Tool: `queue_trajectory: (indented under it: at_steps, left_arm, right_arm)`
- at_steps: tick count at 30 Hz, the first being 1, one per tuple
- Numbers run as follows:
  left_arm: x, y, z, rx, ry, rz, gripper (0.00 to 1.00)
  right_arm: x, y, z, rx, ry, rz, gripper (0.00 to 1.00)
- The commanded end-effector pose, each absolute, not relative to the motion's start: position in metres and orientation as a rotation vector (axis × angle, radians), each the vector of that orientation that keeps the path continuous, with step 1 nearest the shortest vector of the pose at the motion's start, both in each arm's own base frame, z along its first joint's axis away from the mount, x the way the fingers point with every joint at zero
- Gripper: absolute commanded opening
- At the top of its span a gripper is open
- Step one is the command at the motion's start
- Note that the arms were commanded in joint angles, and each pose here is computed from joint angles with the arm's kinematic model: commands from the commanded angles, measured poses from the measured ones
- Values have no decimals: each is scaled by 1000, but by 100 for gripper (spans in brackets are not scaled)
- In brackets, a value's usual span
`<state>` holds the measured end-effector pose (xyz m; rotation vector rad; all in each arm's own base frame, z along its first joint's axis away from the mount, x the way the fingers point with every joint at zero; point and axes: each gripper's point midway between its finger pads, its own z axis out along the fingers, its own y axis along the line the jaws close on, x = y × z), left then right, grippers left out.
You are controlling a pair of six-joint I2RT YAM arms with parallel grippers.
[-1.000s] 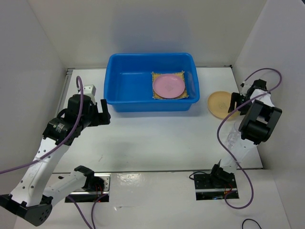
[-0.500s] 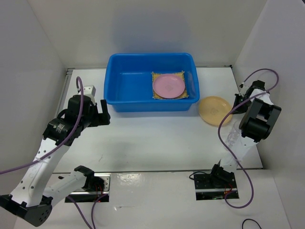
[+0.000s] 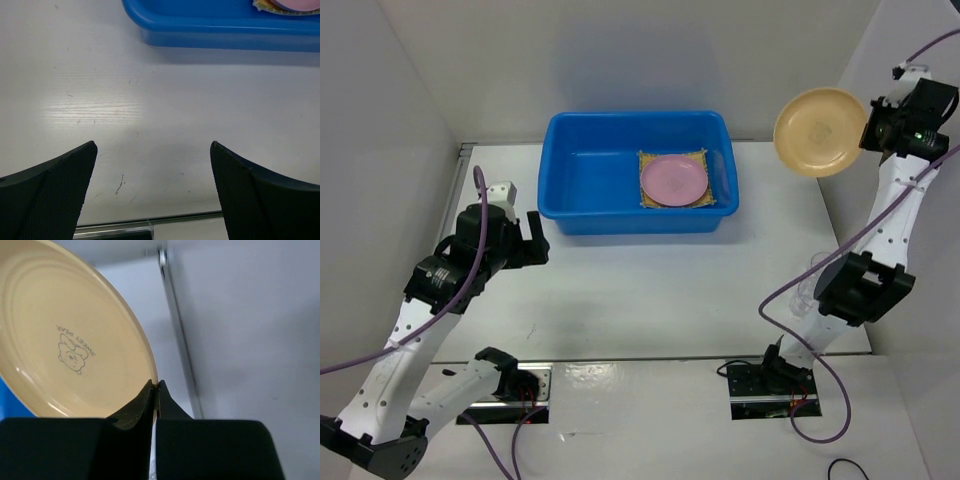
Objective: Place the mixed dishes into the plastic bin
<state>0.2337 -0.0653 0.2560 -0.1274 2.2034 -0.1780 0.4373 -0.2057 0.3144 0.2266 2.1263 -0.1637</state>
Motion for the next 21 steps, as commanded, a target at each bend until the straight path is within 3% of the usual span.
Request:
queue_trajectory:
  at_steps: [1,10,15,21]
  left_arm:
    - [234,-62,261,-139,2165,-174,100]
    - [235,-60,261,-145,2154,-169,100]
    - [236,-59,259,-160,2159,-159,100]
    - [239,-56,258,-182,2161,-136,100]
  right_arm:
    - [420,-168,396,186,1968,-176,0]
    - [424,-59,429,-258,1864,124,0]
    - [442,-16,449,-389,1791,115,0]
    - [479,50,409,-575,1861,83,0]
